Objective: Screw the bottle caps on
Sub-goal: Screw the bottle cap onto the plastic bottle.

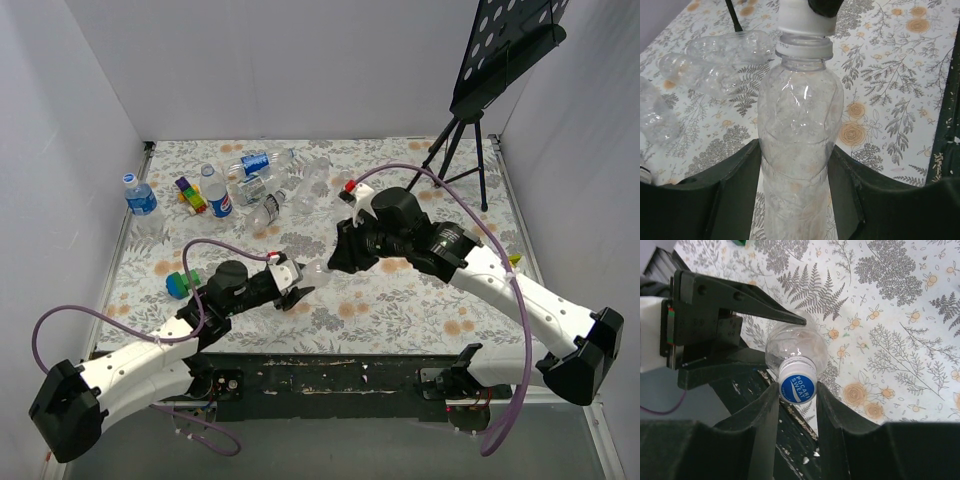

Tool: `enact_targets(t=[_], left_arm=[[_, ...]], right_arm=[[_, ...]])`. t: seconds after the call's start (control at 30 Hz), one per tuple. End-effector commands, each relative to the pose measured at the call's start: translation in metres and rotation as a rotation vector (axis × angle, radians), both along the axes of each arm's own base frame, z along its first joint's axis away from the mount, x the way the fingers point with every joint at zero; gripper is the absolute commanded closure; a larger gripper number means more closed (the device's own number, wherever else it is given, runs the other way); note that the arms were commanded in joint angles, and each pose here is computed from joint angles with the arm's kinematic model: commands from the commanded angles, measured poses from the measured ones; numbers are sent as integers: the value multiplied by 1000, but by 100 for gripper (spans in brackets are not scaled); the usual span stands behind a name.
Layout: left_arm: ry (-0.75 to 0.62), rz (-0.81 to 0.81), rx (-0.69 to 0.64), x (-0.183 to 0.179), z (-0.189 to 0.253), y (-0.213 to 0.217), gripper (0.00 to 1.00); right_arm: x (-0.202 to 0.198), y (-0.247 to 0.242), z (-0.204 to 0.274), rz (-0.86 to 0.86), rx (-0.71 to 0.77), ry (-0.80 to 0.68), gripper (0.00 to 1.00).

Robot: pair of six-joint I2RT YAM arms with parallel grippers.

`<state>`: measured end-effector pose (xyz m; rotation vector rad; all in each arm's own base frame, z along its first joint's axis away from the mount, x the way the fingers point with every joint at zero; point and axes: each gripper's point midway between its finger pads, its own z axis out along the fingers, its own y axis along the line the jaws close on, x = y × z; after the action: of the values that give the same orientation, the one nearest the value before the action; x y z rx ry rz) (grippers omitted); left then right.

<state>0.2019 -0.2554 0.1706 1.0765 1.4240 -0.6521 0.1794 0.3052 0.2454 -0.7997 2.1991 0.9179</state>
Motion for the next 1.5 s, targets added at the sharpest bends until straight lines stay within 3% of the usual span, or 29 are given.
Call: enact_targets(t=[0.0,0.07,0.17,0.33,0.5,0.6,0.77,1.47], left_arm=[[-198,126,-125,23,66,10,57],[-177,96,-122,19,62,6,56],[-120,37,-99,12,54,-3,56],[6,-123,-58,-11,39,-22,55],[79,-295,-47,-37,31,-36,54],[93,-350,-47,-46,29,-38,53],[106,-401,-49,-54,28,-40,53],[150,-423,-66,-57,29,-44,53]], right_arm=[[-2,6,24,-64,90,24,66],[-2,4,40,-32,103,-39,47],[0,-6,58,36,86,-191,33],[-8,-27,70,207,-12,-402,26],[-29,-35,65,450,-52,-537,26],[-49,-36,61,607,-40,-563,28],[-61,-38,56,729,-48,-572,32],[-60,-28,33,802,-88,-490,47]])
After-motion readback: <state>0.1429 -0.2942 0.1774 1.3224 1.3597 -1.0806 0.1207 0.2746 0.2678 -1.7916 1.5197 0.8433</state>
